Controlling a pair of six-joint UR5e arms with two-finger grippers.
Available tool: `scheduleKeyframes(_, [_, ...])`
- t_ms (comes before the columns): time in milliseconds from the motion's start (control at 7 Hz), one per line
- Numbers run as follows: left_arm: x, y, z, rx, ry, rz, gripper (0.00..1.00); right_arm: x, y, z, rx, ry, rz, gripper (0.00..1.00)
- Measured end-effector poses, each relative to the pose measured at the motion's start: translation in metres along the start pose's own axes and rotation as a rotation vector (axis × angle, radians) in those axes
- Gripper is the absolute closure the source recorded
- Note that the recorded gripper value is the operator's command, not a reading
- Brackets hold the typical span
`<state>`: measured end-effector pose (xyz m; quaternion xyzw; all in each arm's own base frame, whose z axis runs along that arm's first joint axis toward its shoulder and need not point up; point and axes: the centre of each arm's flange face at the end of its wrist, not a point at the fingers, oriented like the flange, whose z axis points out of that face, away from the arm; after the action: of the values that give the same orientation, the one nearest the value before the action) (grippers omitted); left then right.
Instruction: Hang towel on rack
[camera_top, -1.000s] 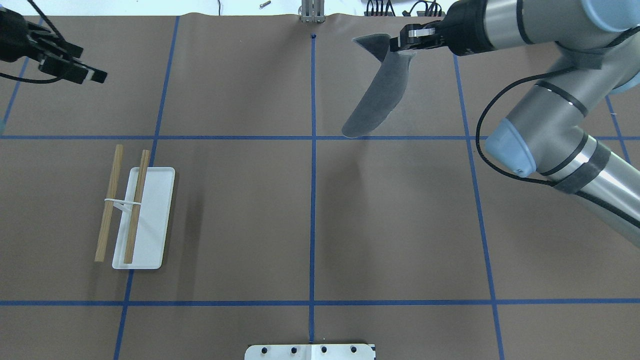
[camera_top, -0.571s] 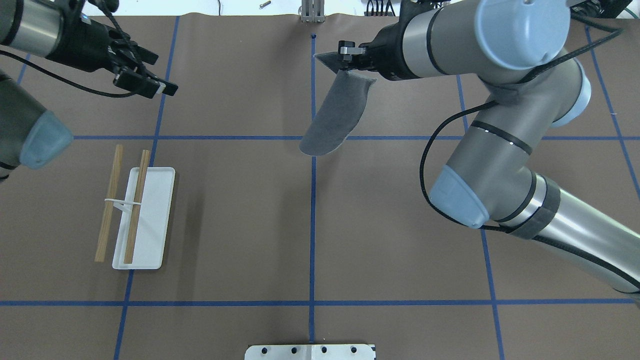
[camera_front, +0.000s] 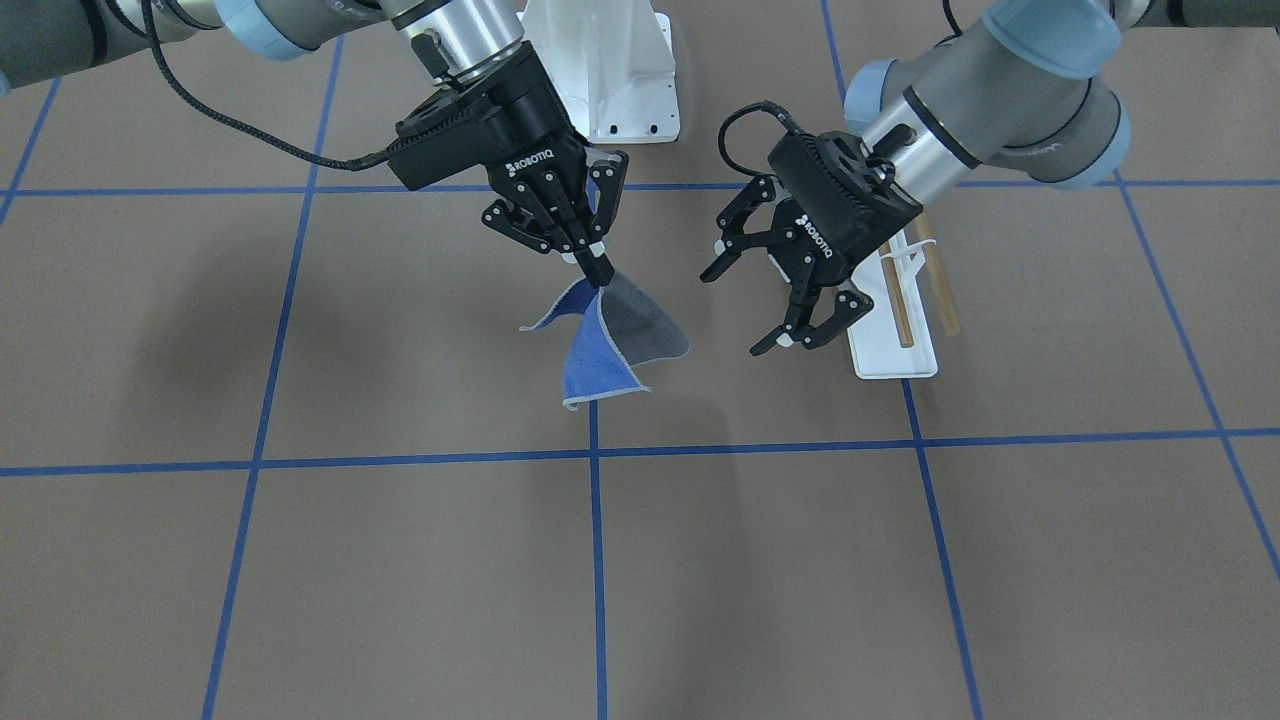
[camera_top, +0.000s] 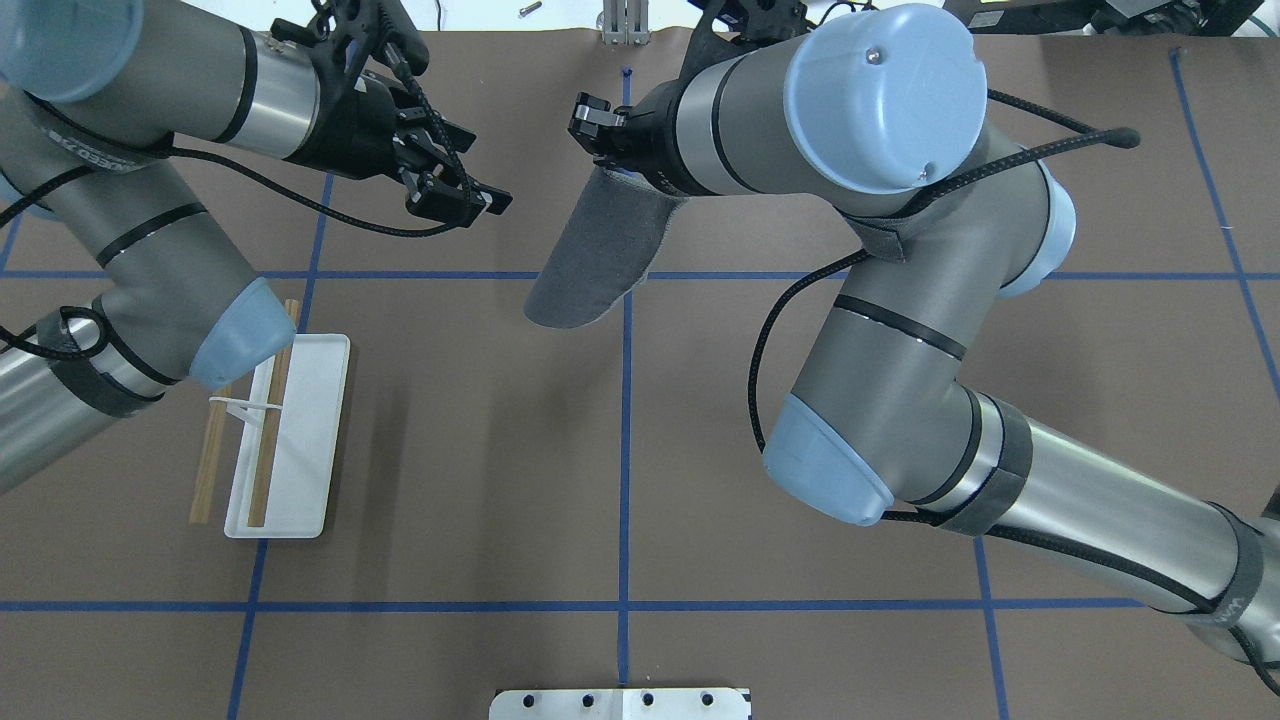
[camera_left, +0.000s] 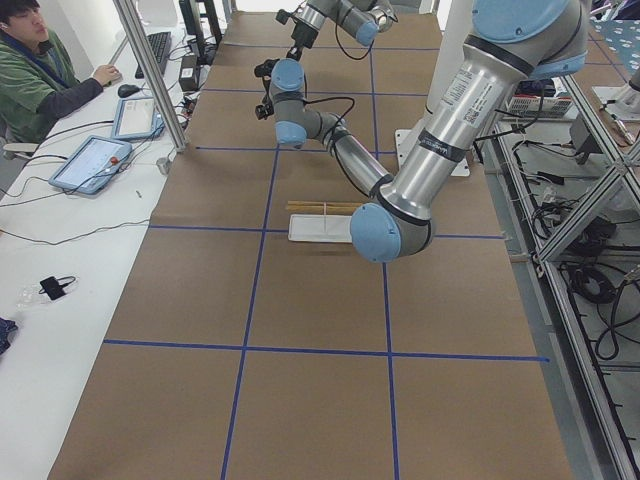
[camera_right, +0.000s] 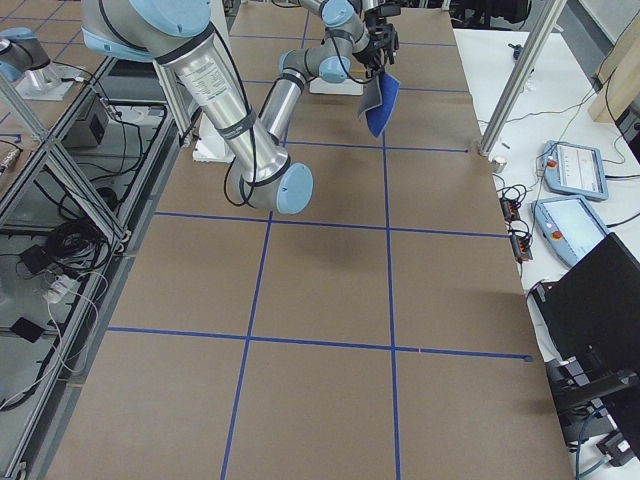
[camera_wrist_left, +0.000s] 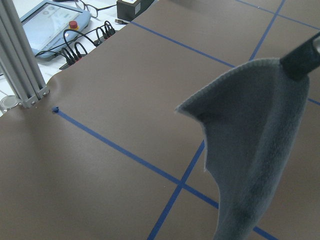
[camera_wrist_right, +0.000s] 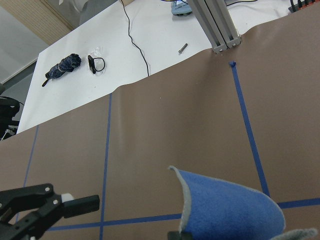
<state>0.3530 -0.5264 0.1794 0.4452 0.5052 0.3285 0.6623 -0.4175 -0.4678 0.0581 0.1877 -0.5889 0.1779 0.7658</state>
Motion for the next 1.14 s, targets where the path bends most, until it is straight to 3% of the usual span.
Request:
scheduleKeyframes(571, [0.035,0.002,0.020,0.061,0.086,0.024,0.21,-0.005,0.001,-0.001,0.000,-0.007,0.006,1.00])
scheduleKeyframes(1143, [0.057,0.003,0.025,0.110,0.146,-0.003,0.41,-0.008,0.004,-0.001,-0.005,-0.011,0.004,1.00])
